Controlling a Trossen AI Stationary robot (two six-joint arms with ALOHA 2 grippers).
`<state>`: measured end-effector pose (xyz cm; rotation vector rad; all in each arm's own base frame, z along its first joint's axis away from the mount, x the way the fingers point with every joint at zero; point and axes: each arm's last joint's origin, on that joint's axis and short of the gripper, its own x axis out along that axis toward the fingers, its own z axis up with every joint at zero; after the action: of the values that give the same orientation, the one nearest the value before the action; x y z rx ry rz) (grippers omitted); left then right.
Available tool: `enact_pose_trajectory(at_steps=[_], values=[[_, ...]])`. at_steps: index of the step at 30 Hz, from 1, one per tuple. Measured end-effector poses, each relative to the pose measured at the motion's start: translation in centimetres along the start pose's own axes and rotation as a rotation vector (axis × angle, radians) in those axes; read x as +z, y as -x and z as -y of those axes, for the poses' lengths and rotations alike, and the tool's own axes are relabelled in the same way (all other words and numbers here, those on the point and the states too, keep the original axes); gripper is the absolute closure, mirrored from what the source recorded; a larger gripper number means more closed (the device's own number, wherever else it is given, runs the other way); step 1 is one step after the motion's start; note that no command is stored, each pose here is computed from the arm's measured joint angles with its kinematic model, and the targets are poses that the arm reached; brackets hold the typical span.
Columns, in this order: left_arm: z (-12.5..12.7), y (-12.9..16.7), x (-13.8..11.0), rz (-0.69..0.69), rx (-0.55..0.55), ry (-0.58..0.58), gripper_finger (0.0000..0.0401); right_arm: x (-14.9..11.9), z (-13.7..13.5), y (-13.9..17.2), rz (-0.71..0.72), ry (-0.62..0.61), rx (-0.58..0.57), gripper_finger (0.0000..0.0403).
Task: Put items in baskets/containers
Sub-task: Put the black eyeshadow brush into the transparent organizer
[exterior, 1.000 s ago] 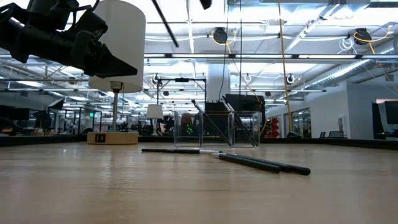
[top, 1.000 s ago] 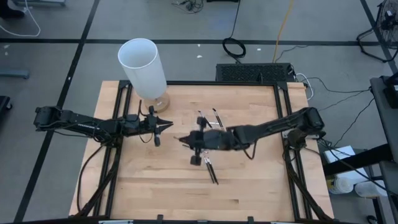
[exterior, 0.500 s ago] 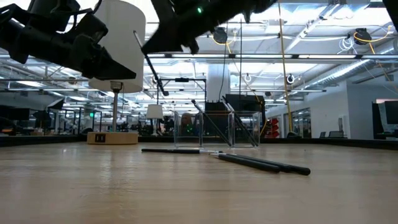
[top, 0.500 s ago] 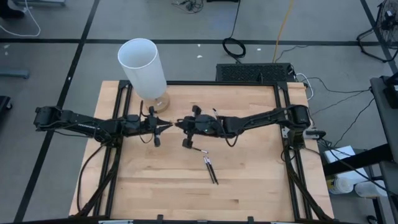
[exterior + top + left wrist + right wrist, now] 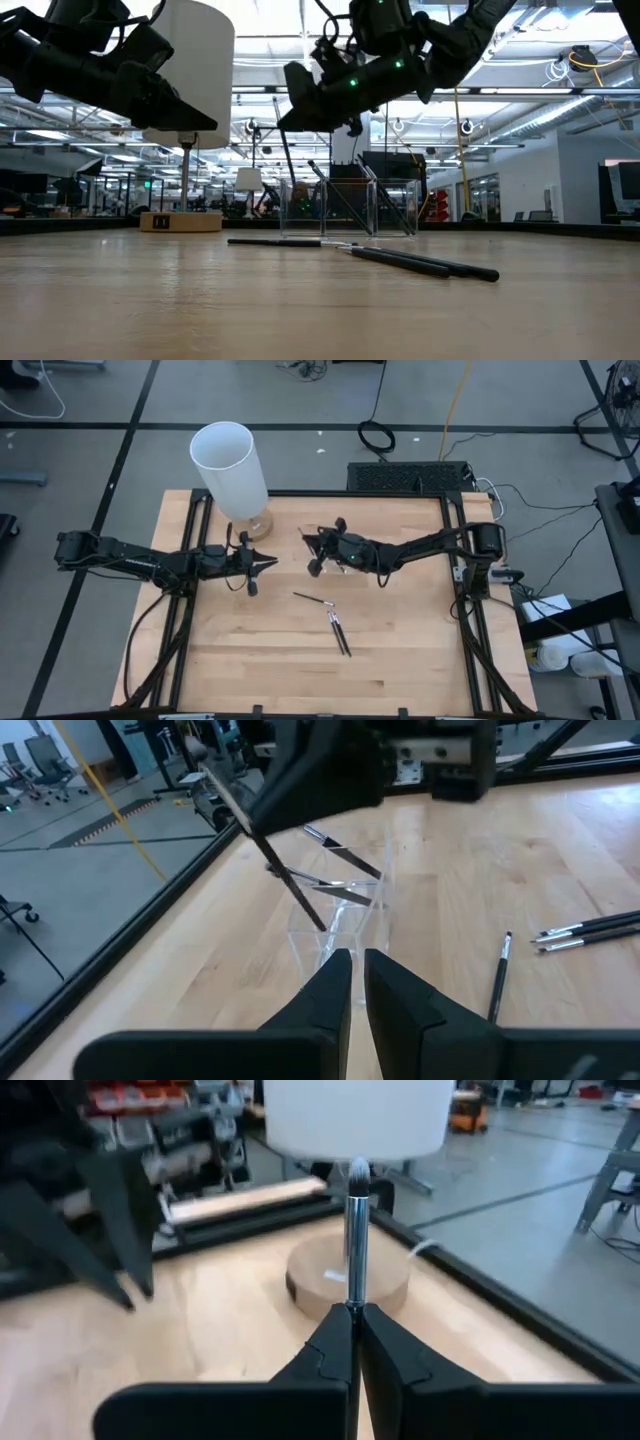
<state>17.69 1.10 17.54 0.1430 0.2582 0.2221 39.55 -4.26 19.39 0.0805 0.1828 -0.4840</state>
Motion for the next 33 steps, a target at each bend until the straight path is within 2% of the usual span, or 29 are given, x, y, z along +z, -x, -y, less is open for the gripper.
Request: enact_pose_trajectory(at_steps=[5,12,33], values=[[0.0,0.0,0.0,-0.002,-0.001,0.004,0.0359,-0.3,-0.3,0.1,-0.024,0.017,0.011,0.0403],[0.0,0.0,0.1,0.008,0.0,0.007,0.0359,-1.6,-0.1,0.2,-0.152,0.02,-0.011,0.0403],[0.0,0.0,0.0,0.0,-0.001,0.008,0.0359,-2.4,0.1,0.4,-0.223,0.011,-0.024,0.0403]])
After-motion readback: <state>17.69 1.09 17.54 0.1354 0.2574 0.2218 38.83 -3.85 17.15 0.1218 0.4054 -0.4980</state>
